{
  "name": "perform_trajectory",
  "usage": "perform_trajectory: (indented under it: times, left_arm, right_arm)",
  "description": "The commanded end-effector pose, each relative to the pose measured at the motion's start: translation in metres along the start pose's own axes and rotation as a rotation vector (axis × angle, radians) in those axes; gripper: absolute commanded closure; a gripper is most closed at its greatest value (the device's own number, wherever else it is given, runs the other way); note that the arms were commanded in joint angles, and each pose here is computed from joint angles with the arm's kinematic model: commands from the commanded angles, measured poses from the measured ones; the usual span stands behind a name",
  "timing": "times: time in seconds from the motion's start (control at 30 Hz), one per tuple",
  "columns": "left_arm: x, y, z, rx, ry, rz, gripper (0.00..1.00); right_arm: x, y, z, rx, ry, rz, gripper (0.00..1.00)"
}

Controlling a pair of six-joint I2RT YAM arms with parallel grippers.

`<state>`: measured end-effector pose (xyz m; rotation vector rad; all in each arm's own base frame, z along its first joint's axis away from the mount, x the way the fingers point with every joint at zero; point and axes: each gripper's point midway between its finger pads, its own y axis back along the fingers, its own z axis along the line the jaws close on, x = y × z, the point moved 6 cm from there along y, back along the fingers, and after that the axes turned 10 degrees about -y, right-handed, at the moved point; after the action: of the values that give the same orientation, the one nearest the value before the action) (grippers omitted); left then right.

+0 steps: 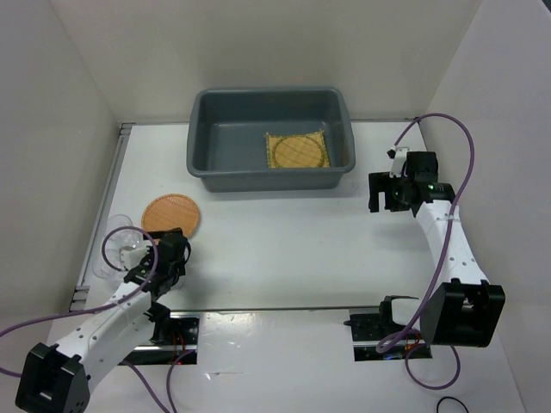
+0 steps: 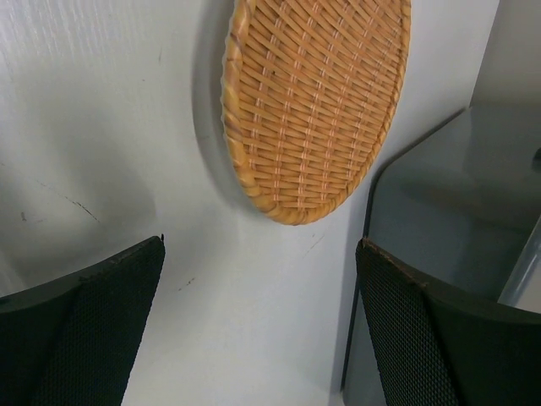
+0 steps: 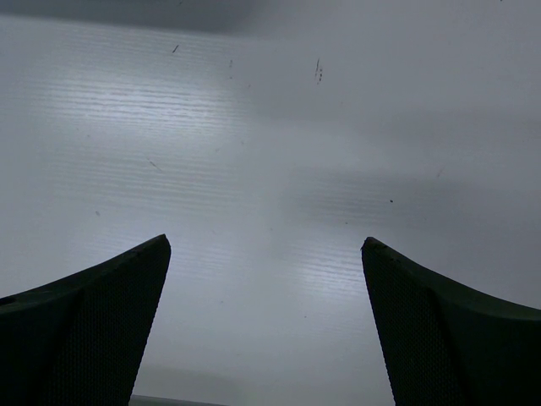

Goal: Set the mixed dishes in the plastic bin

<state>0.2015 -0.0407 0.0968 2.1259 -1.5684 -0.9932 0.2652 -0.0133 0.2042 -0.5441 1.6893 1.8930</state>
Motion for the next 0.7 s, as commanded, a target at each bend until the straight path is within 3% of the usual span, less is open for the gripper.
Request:
perform_trajectory:
  times: [0.0,0.3,0.43,0.67]
  left_arm:
    - [-0.007,-0.003,-0.006,0.043,0.110,-0.056,0.00]
    - [-0.004,-0.020,0.010,0.057,0.172,-0.081,0.00]
    - [-0.010,-0.027,-0.006,0.071,0.126,-0.113,0.00]
    - [-0.001,-0.044,-0.018,0.044,0.133,-0.063,0.00]
  right_arm:
    - [-0.010,0.000,-0.001,-0.015,0.003,-0.044,0.02]
    - [-0.003,-0.001,-0.002,-0.014,0.017,-0.015,0.02]
    - [-0.003,-0.001,-0.002,-0.014,0.017,-0.015,0.02]
    - [-0.001,-0.001,-0.003,-0.013,0.025,-0.006,0.02]
